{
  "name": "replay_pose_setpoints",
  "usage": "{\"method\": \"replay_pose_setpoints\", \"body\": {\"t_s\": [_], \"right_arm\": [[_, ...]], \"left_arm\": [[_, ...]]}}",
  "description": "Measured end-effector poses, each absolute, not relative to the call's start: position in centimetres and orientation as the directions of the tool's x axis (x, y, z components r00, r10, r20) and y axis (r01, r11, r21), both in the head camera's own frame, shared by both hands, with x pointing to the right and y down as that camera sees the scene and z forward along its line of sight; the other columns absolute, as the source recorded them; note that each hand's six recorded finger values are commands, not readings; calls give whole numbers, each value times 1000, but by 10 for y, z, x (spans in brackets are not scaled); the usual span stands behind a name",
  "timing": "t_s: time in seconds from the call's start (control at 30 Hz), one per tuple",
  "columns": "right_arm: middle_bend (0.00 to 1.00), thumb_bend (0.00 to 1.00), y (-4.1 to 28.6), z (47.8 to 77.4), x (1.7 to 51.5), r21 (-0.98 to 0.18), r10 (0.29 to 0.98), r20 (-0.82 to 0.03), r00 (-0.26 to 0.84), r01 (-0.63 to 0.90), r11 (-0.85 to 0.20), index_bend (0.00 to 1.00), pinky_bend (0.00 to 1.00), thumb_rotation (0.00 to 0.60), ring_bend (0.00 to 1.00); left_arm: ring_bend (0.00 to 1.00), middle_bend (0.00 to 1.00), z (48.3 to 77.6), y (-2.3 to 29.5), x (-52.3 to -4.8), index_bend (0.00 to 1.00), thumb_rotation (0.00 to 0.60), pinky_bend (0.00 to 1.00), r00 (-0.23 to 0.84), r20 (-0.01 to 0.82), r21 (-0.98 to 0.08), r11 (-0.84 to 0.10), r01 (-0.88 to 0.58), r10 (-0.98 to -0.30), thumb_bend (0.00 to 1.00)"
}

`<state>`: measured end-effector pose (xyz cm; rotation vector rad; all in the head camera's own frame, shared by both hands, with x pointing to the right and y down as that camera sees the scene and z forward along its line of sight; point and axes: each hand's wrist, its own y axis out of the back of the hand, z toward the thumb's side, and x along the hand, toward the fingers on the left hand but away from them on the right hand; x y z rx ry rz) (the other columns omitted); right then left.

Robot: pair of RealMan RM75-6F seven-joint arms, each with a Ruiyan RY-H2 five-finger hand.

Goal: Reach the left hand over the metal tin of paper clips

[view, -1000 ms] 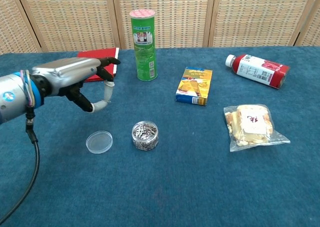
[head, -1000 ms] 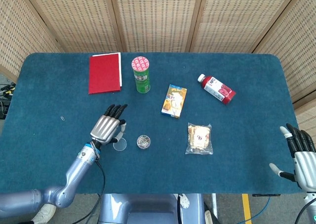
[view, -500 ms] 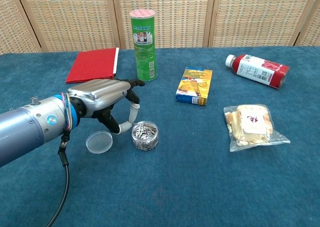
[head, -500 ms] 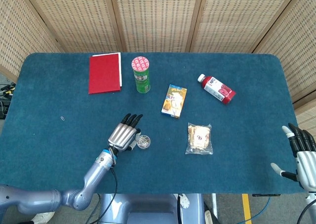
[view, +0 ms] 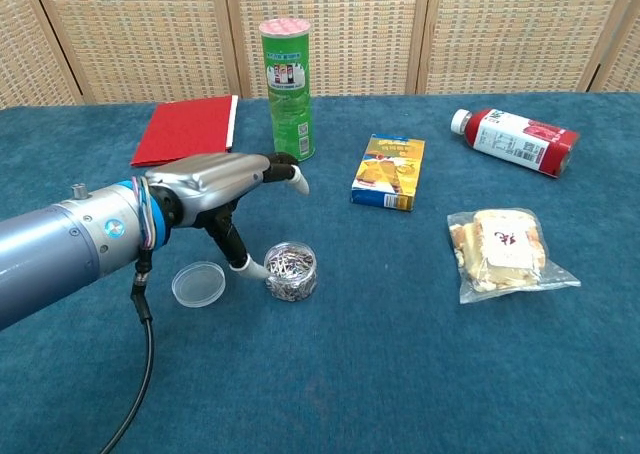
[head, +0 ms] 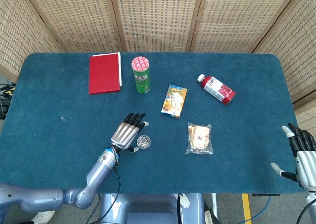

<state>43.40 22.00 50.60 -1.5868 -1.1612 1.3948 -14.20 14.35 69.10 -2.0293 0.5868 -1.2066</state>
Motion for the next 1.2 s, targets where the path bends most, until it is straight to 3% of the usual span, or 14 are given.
{"method": "replay_pose_setpoints", "body": {"t_s": [0.17, 0.37, 0.67, 0.9, 1.03, 1.2], "right_arm": [[0, 0, 220, 507, 434, -925, 939, -345, 12, 165, -342, 0, 0, 600, 0], [0, 0, 220, 506, 433, -925, 939, -345, 13, 166, -342, 0, 0, 600, 0], [0, 0, 222, 503, 430, -928, 942, -335, 21, 165, -334, 0, 0, 600, 0], [0, 0, 223, 499, 430, -932, 946, -324, 21, 166, -323, 0, 0, 600, 0], [0, 0, 224, 496, 430, -934, 948, -316, 25, 165, -316, 0, 0, 600, 0], [0, 0, 227, 495, 427, -937, 950, -311, 34, 158, -312, 0, 0, 600, 0]], "left_arm": [[0, 0, 679, 132, -151, 140, 600, 0, 458, 537, -780, -624, -51, -708, 112], [0, 0, 659, 112, -186, 0, 600, 0, 413, 495, -831, -556, -33, -765, 15], [0, 0, 615, 98, -311, 0, 600, 0, 197, 364, -922, -382, -65, -910, 0], [0, 0, 580, 132, -418, 0, 600, 0, 35, 355, -930, -356, -86, -934, 0], [0, 0, 553, 173, -465, 0, 600, 0, -47, 364, -928, -358, -104, -930, 0], [0, 0, 525, 207, -484, 0, 600, 0, -73, 369, -926, -359, -118, -927, 0]]}}
